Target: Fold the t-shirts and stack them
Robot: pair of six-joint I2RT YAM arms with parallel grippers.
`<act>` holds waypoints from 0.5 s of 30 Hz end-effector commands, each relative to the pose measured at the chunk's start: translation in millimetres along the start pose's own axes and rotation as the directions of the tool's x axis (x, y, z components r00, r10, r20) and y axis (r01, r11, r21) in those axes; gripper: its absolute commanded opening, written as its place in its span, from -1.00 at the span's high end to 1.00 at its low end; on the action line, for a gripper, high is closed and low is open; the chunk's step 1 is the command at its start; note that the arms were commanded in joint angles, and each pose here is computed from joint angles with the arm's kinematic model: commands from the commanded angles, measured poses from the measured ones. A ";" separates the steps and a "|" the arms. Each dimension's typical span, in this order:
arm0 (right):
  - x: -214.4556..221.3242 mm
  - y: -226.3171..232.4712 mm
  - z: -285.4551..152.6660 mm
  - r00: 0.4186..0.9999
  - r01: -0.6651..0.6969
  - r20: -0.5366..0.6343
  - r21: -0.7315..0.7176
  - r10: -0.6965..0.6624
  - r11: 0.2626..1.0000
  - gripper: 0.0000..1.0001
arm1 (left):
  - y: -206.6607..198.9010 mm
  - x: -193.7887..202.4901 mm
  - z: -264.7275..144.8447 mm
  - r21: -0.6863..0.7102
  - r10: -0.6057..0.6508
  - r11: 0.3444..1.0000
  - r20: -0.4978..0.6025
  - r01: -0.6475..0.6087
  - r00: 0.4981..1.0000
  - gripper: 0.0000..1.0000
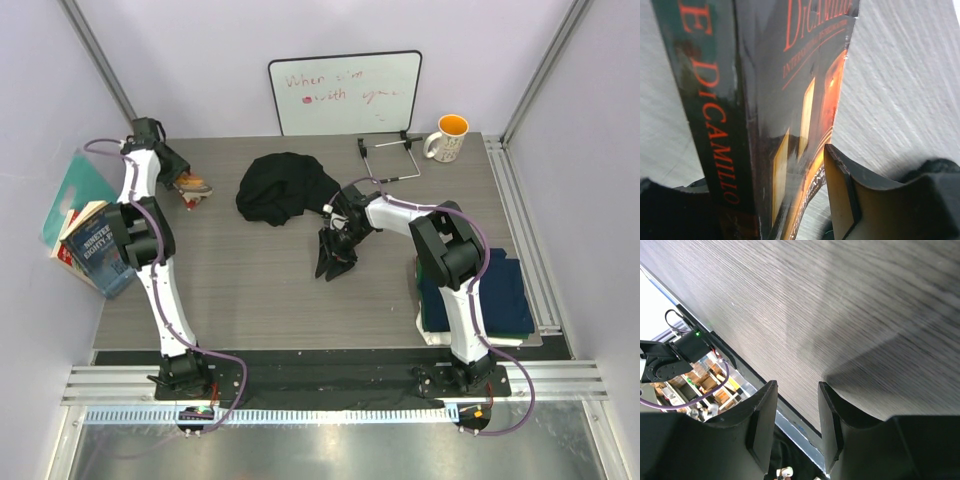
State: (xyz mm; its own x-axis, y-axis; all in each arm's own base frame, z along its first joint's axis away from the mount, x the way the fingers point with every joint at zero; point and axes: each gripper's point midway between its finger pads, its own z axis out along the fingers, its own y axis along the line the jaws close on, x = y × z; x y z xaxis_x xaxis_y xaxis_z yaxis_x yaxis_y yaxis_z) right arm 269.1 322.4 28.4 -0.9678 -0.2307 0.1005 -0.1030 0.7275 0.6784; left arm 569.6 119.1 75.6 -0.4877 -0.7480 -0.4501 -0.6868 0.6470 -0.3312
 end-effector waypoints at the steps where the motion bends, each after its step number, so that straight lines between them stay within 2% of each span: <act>1: -1.9 11.5 -11.9 1.000 0.022 0.021 -0.015 -0.022 1.000 0.13 | -41.5 -3.7 -13.1 0.250 -0.001 0.968 -0.011 0.004 1.000 1.00; 3: -0.9 10.0 -10.8 1.000 0.020 0.018 -0.014 -0.020 1.000 0.13 | -73.6 -12.3 -29.8 0.414 0.003 0.910 0.022 -0.012 1.000 1.00; 5: 0.6 7.9 -9.7 1.000 0.018 0.014 -0.010 -0.018 1.000 0.13 | -84.8 -2.0 -35.0 0.505 0.007 0.863 -0.010 -0.001 1.000 1.00; 15: 2.2 4.5 -8.5 1.000 0.015 0.010 -0.006 -0.015 1.000 0.13 | -114.4 -26.3 -68.2 0.621 -0.023 0.783 0.073 -0.027 0.997 1.00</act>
State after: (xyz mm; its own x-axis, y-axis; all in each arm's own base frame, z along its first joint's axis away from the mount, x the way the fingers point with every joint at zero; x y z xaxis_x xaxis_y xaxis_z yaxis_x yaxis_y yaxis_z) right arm 268.0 321.6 27.8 -0.9673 -0.2309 0.1049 -0.1007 0.7294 0.6766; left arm 603.5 60.0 87.1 -0.5131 -0.7730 -0.3730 -0.4000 0.5999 -0.6929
